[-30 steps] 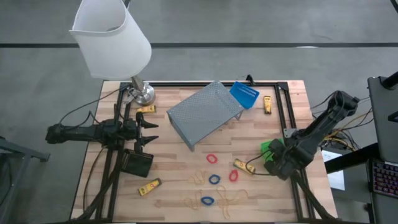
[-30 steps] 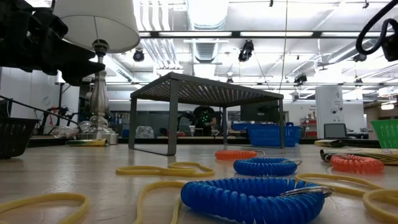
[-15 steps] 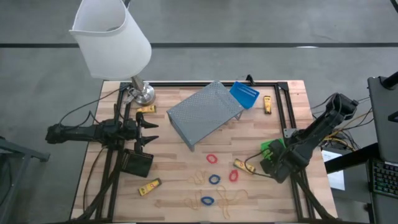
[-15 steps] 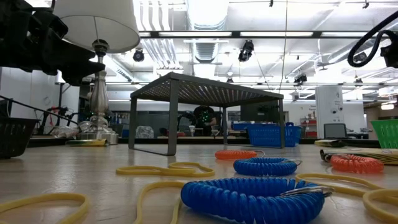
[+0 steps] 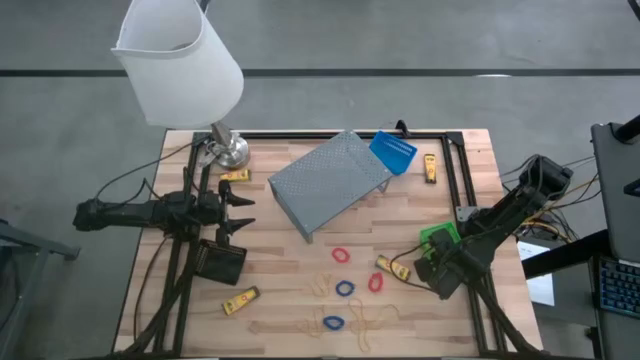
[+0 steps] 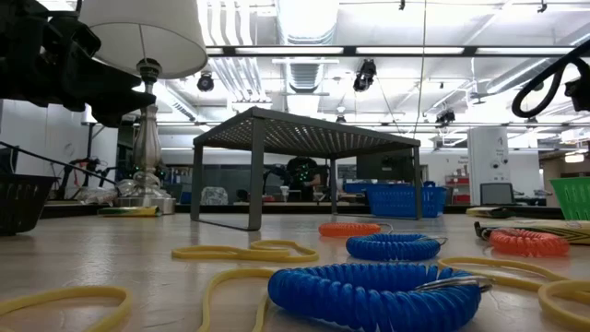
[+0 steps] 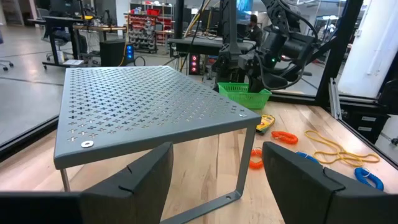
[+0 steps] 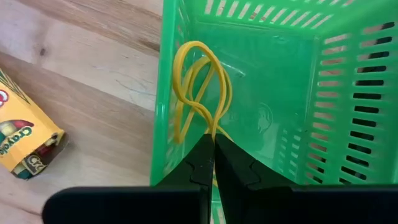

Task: Pick & Place Office Desk Supplies
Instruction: Put the yellow rubber band into the green basket

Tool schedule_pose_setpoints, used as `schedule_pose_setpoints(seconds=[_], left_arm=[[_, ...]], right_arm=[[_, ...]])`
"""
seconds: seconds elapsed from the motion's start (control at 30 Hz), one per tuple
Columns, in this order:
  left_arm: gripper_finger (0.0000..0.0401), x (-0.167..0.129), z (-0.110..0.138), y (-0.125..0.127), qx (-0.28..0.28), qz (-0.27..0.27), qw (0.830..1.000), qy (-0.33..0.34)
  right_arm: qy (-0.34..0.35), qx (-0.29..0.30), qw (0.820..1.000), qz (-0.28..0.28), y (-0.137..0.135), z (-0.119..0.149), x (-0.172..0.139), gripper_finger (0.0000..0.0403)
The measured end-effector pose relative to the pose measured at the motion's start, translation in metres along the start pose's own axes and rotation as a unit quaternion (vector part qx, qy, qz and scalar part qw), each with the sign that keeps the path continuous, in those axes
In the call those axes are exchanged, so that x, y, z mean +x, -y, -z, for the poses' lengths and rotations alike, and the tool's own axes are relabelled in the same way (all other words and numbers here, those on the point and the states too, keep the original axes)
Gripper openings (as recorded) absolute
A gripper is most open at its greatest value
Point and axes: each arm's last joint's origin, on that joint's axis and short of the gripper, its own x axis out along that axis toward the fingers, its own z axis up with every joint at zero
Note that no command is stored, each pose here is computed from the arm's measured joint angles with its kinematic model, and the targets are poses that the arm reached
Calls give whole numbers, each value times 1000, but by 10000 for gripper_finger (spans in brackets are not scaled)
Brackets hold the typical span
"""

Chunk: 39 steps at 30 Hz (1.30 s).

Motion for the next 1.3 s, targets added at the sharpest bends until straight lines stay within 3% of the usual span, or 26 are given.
schedule_pose_setpoints(seconds=[0.27, 0.73, 1.0, 1.3], left_arm=[[253, 0, 0, 0, 0, 0, 1000, 0], [253, 0, 0, 0, 0, 0, 1000, 0], [253, 0, 0, 0, 0, 0, 1000, 0], [253, 0, 0, 0, 0, 0, 1000, 0]], right_arm=[[-4, -5, 1000, -9, 1, -1, -3, 18], [-5, -11, 1000, -11, 1, -1, -3, 130], [-3, -36, 999, -7, 2, -3, -10, 124], [9, -70, 997, 8, 2, -13, -56, 109]])
